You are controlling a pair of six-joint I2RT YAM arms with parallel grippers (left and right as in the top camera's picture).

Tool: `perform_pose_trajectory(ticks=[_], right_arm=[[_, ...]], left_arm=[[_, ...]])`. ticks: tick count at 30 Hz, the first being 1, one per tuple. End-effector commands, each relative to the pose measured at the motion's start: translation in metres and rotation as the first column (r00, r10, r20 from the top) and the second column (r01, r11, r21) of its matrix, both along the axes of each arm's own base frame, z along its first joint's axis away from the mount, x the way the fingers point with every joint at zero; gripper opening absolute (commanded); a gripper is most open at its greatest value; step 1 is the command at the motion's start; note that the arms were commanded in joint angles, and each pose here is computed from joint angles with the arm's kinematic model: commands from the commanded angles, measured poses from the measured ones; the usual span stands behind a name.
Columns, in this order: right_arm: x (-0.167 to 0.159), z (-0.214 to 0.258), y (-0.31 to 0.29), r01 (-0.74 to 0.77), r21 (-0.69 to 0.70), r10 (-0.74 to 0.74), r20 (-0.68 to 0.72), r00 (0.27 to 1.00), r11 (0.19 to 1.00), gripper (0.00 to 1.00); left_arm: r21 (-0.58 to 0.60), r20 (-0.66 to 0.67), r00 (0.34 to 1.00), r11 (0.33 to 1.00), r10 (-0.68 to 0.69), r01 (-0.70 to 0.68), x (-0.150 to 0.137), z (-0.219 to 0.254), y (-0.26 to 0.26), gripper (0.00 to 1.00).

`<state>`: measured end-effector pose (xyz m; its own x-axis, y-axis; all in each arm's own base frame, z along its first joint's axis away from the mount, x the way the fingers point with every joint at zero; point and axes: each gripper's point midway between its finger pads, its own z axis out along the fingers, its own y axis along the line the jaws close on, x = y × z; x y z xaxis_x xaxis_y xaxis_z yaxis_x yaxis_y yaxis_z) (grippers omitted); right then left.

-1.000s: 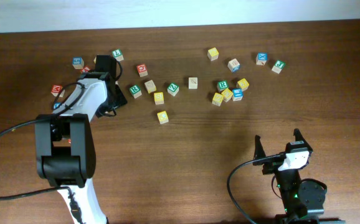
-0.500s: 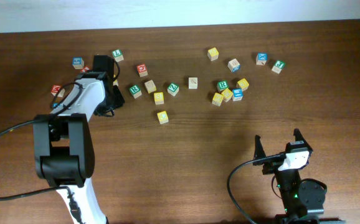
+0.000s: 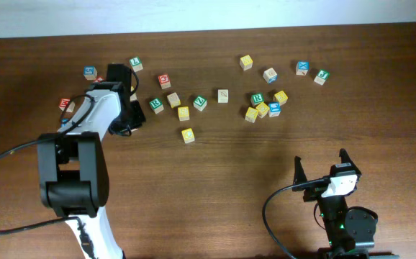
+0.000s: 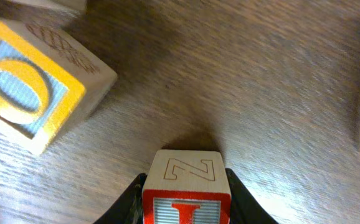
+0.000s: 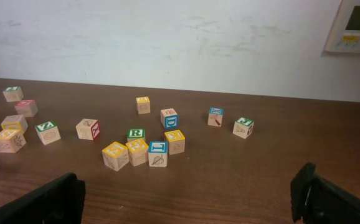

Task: Spell out ICRA
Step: 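Carry the red I block to the open front-center area and release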

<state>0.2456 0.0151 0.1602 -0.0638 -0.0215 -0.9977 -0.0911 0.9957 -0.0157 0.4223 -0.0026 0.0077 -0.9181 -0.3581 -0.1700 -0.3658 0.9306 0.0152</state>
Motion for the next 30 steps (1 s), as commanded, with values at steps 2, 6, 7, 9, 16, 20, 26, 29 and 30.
perform_pose_trajectory(ticks=[2,6,7,9,16,20,26,29,30], right_arm=[[0.000,-0.002,0.002,-0.006,0.011,0.006,-0.005,1.000,1.000,0.98],[0.000,-0.002,0.002,-0.006,0.011,0.006,-0.005,1.000,1.000,0.98],[0.000,-0.002,0.002,-0.006,0.011,0.006,-0.005,1.000,1.000,0.98],[0.000,-0.002,0.002,-0.006,0.011,0.006,-0.005,1.000,1.000,0.98],[0.000,-0.002,0.002,-0.006,0.011,0.006,-0.005,1.000,1.000,0.98],[0.000,-0.002,0.002,-0.006,0.011,0.006,-0.005,1.000,1.000,0.98],[0.000,-0.002,0.002,-0.006,0.011,0.006,-0.005,1.000,1.000,0.98],[0.000,-0.002,0.002,-0.006,0.011,0.006,-0.005,1.000,1.000,0.98],[0.000,-0.002,0.002,-0.006,0.011,0.006,-0.005,1.000,1.000,0.98]], left_arm=[[-0.072,0.079,0.997,0.997,-0.026,0.032,-0.001,0.057,-0.011,0.26],[-0.267,0.052,0.993,0.956,-0.110,0.120,-0.034,0.093,-0.048,0.24],[-0.280,0.044,0.992,0.952,-0.116,0.123,-0.040,0.099,-0.051,0.23],[-0.290,-0.027,0.987,0.946,-0.160,0.145,-0.069,0.108,-0.067,0.23],[-0.294,-0.193,0.903,0.901,-0.384,0.320,-0.140,0.072,-0.136,0.23],[-0.284,-0.240,0.867,0.886,-0.436,0.367,-0.163,0.061,-0.151,0.24],[-0.225,-0.266,0.880,0.913,-0.394,0.340,-0.169,0.040,-0.139,0.24],[-0.145,-0.200,0.900,0.920,-0.388,0.365,-0.152,0.027,-0.131,0.26],[-0.106,-0.197,0.903,0.924,-0.383,0.369,-0.149,0.025,-0.124,0.26]])
